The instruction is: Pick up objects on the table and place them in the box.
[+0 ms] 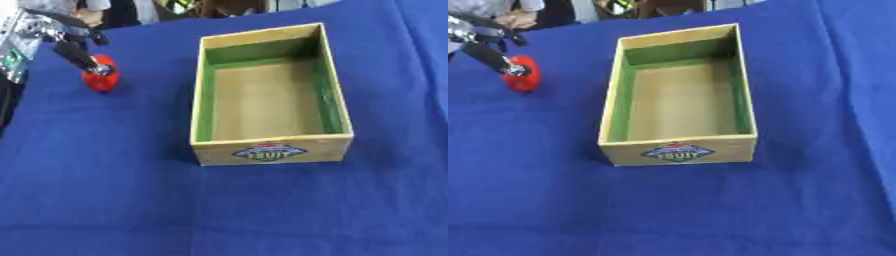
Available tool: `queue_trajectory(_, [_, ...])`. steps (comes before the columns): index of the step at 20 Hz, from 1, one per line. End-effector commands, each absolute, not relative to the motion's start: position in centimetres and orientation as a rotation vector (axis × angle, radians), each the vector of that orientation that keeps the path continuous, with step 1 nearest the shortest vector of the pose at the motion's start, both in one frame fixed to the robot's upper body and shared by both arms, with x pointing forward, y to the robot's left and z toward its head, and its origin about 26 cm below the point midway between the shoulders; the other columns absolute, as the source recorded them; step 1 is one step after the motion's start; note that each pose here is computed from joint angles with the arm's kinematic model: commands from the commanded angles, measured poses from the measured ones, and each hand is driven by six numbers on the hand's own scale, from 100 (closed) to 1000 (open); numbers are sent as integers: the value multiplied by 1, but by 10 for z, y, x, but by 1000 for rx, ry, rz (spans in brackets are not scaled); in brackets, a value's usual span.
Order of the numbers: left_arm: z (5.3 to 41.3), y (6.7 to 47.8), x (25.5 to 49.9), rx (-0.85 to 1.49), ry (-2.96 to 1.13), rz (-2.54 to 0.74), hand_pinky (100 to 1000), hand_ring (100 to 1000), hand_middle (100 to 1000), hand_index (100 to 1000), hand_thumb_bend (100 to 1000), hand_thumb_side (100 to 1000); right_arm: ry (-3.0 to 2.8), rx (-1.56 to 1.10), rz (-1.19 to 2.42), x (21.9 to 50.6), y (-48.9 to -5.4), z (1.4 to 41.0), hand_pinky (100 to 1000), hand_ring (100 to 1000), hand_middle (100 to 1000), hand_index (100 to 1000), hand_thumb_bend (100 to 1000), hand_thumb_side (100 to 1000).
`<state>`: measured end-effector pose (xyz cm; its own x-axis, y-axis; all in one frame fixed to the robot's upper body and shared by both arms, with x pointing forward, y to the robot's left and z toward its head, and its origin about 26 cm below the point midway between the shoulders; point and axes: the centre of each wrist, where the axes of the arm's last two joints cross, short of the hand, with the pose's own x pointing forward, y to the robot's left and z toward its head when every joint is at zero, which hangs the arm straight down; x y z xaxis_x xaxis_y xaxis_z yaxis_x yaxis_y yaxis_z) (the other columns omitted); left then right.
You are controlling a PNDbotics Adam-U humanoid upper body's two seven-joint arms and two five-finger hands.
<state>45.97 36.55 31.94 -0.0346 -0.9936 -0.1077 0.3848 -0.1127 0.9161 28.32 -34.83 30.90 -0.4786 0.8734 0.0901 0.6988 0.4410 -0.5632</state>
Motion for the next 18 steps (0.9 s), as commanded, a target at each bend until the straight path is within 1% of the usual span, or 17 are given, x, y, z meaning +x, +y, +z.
queue_trajectory(1, [344, 382, 451, 1054, -862, -1403, 723, 867, 944, 1000, 293, 603, -2357, -1380, 665, 278, -348, 320, 828, 857, 870, 859, 100, 1000])
queue_trajectory(3, [344, 385, 451, 1052, -857, -1389, 715, 861, 945, 1000, 281, 596, -2362, -1380, 663, 278, -347, 321, 827, 861, 869, 859, 100, 1000])
queue_trajectory(5, [345, 388, 451, 1047, -846, -1381, 717, 863, 951, 1000, 288, 596, -2364, -1381, 663, 278, -347, 321, 827, 861, 865, 857, 100, 1000])
queue_trajectory(6, [345, 389, 451, 1043, -841, -1379, 720, 865, 952, 1000, 286, 595, -2366, -1383, 661, 278, -347, 321, 827, 860, 861, 857, 138, 1000])
queue_trajectory(7, [345, 390, 450, 1041, -835, -1379, 722, 867, 955, 1000, 289, 595, -2369, -1385, 657, 278, -347, 321, 827, 860, 859, 855, 140, 1000])
queue_trajectory(13, [347, 392, 449, 1027, -837, -1385, 704, 869, 962, 1000, 287, 595, -2390, -1367, 659, 279, -346, 321, 829, 860, 858, 850, 129, 1000])
queue_trajectory(17, [345, 401, 448, 1030, -845, -1370, 686, 864, 960, 1000, 285, 597, -2396, -1364, 654, 279, -346, 321, 829, 859, 857, 846, 118, 1000])
queue_trajectory(18, [344, 404, 448, 1025, -849, -1359, 679, 860, 959, 1000, 278, 586, -2396, -1363, 651, 279, -346, 321, 829, 859, 856, 845, 115, 1000])
